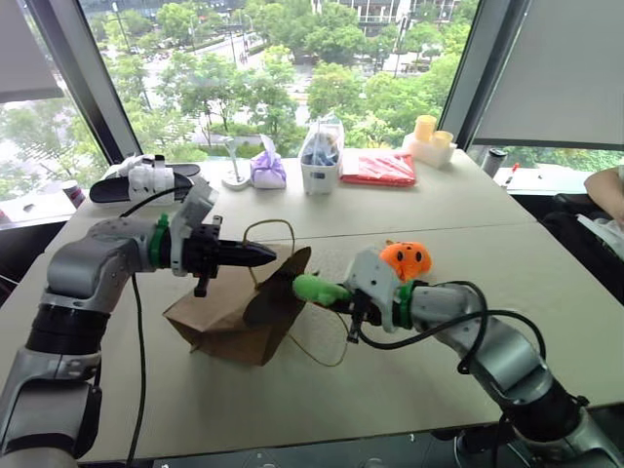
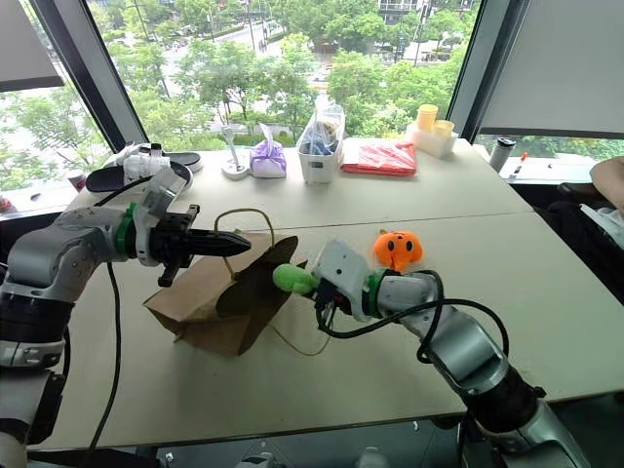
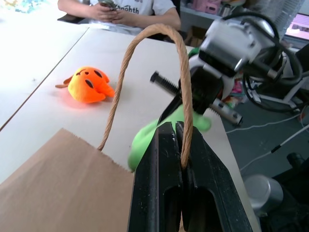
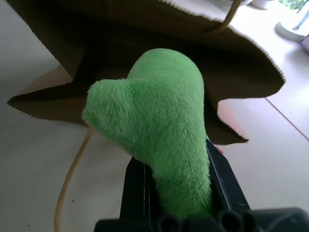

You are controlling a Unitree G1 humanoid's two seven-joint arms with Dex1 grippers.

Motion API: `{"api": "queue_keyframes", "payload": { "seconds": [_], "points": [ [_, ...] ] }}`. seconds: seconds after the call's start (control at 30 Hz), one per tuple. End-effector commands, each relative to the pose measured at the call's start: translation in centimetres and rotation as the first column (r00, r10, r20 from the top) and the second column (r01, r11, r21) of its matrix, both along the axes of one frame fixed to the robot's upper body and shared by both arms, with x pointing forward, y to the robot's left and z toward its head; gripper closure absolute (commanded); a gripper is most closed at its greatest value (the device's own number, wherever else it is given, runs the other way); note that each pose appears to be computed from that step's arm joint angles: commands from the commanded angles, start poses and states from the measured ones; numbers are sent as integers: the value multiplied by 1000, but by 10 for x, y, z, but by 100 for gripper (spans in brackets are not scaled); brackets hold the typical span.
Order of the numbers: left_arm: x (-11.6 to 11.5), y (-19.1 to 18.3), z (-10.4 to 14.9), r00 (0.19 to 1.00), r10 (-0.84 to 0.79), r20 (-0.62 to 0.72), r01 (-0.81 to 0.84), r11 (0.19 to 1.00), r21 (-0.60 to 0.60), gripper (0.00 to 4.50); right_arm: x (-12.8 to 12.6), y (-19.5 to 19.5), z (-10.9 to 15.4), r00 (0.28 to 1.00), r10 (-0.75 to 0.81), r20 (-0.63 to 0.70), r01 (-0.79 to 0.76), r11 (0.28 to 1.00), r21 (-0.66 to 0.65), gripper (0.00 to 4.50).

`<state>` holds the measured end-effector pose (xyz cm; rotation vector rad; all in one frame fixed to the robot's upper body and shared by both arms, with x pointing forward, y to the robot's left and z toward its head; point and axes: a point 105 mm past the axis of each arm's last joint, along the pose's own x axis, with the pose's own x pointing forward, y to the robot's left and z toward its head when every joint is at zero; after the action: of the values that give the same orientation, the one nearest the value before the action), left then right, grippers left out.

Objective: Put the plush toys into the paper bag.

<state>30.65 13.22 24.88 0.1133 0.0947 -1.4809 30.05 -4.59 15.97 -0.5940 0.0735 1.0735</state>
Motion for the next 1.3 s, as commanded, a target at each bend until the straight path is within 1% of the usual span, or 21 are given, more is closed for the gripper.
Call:
{"api": "queue_keyframes", "payload": {
  "seconds": [0.03,0.33,0.6,0.67,0.7,0.83,0.9,0.97,1.07,1.17,1.23,1.3],
  "points": [
    [-6,-3,19,998,-19,60,21,999,-35,450,5,16,14,996,53,70,-54,998,18,446],
    [-10,-15,26,996,-47,74,51,997,-60,450,20,55,11,985,150,84,-152,988,14,446],
    [-9,-22,35,994,-47,94,57,993,-104,450,18,82,12,969,238,70,-241,970,38,446],
    [-8,-25,40,994,-48,101,60,990,-128,450,19,87,15,966,250,63,-253,966,52,360],
    [-8,-26,41,993,-48,103,62,989,-135,450,19,89,16,965,254,60,-258,965,56,326],
    [-9,-27,42,993,-51,102,66,986,-151,450,20,89,15,966,253,53,-255,966,39,116],
    [-8,-26,41,994,-41,101,56,986,-154,450,18,82,20,967,252,34,-254,966,49,21],
    [-7,-24,38,995,-31,97,46,987,-152,450,16,72,27,969,247,30,-249,967,58,21],
    [-6,-21,31,996,-17,87,29,990,-140,450,14,43,41,978,202,54,-204,978,34,21],
    [-8,-19,22,997,-13,76,23,992,-127,450,15,-1,63,993,96,75,-99,994,46,21],
    [-9,-18,19,997,-11,73,20,992,-122,450,13,-19,69,996,51,69,-54,997,51,21],
    [-9,-17,16,998,-10,69,18,993,-117,450,17,-42,77,999,-18,43,14,995,101,21]
  ]
}}
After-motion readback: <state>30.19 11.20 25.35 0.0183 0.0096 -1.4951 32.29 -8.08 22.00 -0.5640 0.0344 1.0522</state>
